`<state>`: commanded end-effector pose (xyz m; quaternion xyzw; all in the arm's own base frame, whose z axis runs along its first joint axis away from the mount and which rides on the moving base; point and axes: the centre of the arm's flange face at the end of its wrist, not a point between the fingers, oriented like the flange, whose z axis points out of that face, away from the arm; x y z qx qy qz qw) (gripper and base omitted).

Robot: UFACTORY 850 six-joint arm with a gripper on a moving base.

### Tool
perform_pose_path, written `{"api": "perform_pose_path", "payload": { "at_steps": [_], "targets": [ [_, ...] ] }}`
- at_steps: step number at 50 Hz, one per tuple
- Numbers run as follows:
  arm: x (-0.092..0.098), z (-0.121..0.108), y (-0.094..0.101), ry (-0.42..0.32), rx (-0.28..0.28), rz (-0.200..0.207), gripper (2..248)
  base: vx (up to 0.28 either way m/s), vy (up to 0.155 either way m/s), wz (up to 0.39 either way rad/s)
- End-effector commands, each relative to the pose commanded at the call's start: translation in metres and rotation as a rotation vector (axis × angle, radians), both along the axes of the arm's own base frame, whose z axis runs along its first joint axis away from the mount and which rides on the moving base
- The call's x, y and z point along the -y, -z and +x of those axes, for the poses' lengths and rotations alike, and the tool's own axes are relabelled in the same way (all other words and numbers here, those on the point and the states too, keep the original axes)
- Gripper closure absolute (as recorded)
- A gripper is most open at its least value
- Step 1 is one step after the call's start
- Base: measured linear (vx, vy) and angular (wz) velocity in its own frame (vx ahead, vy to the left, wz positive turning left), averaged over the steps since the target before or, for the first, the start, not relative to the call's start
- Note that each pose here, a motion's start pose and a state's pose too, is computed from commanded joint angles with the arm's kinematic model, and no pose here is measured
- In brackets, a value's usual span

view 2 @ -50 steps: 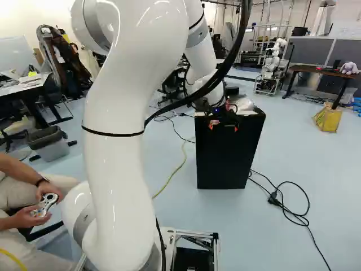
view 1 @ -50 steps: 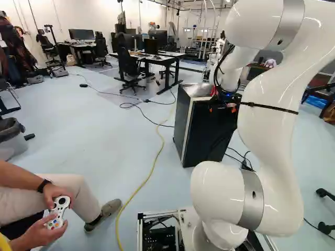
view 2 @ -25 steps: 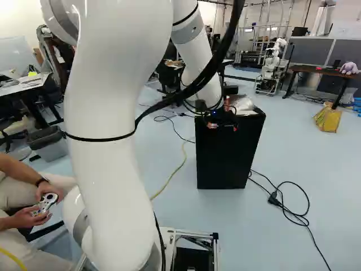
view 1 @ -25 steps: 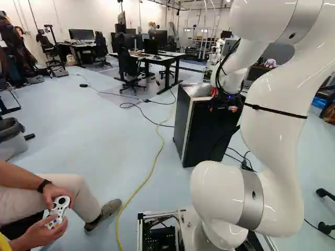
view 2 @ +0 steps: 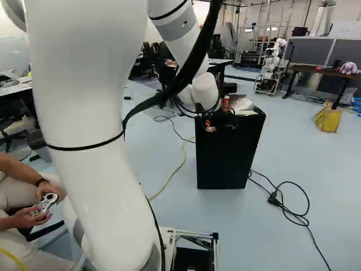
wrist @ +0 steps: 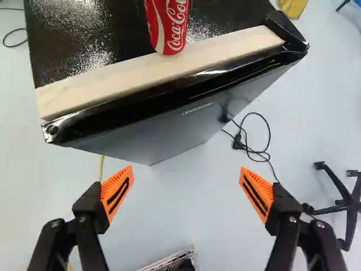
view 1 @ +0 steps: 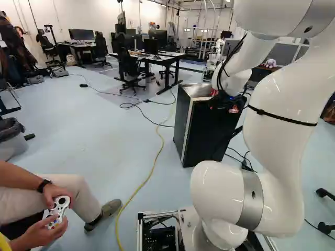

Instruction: Grab a drink from the fridge

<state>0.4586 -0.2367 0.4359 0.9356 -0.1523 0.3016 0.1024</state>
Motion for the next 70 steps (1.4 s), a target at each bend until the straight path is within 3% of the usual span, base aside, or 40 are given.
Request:
{"api": "perform_pose_path", "payload": {
  "at_steps": [14, 37, 70],
  "targets": [
    [-0.012, -0.020, -0.004, -0.010, 0.090, -0.015, 3, 0.000, 0.000, 0.000],
    [-0.022, -0.039, 0.008, -0.020, 0.225, -0.028, 3, 0.000, 0.000, 0.000],
    [-0.019, -0.026, 0.025, -0.038, 0.427, -0.055, 3, 0.000, 0.000, 0.000]
  ]
}}
